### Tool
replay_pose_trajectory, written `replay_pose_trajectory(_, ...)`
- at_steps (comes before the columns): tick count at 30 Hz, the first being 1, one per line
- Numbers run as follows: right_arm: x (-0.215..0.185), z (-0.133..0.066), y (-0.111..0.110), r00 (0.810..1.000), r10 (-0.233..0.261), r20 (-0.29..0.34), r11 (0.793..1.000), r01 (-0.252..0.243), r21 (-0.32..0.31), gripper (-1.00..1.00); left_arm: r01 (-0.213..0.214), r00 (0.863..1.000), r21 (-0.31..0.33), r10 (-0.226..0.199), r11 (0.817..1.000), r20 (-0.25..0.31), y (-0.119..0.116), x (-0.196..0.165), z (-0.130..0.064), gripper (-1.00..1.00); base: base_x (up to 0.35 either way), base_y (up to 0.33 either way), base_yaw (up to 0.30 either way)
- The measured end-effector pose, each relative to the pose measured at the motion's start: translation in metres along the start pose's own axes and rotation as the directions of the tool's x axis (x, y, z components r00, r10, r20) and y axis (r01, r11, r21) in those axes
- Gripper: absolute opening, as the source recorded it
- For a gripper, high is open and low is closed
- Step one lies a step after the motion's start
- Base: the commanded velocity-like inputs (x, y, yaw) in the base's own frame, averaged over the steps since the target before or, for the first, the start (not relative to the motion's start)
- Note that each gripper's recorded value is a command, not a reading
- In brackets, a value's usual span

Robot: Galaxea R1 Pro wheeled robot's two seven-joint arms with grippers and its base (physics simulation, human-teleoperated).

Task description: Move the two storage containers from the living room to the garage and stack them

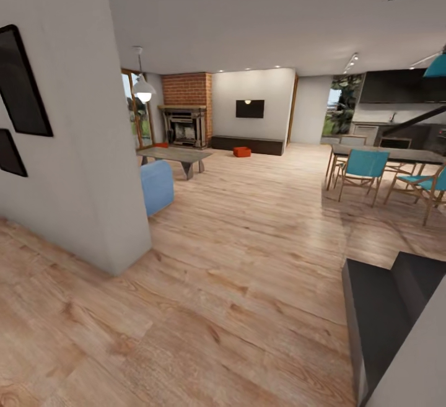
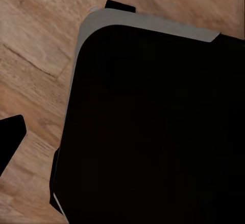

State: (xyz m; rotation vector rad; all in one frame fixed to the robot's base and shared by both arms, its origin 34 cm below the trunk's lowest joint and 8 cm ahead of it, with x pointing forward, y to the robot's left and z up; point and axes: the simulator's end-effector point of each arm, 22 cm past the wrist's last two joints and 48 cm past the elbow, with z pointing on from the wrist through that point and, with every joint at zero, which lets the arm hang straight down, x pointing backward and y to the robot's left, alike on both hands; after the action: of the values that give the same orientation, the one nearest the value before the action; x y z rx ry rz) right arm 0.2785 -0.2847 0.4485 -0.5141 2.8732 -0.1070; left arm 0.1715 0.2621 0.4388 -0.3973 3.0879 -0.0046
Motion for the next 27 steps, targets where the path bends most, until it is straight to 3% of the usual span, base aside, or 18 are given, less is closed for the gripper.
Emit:
replay_pose_trajectory(15, -0.0004, 0.0, 0.0008, 1.0, -0.002, 0.001, 1.0, 0.002, -0.001, 1.0, -0.001, 1.0, -0.001, 0.001, 1.0, -0.006, 0.0009, 0.0009, 0.0, 1.0, 0.329, 0.08, -0.282)
replay_pose_trajectory(27, -0.0007, 0.0, 0.0006, 1.0, -0.011, 0.003, 1.0, 0.011, -0.004, 1.0, -0.001, 1.0, 0.0, 0.001, 1.0, -0.005, 0.0008, 0.0006, 0.0, 1.0, 0.33, 0.08, -0.032)
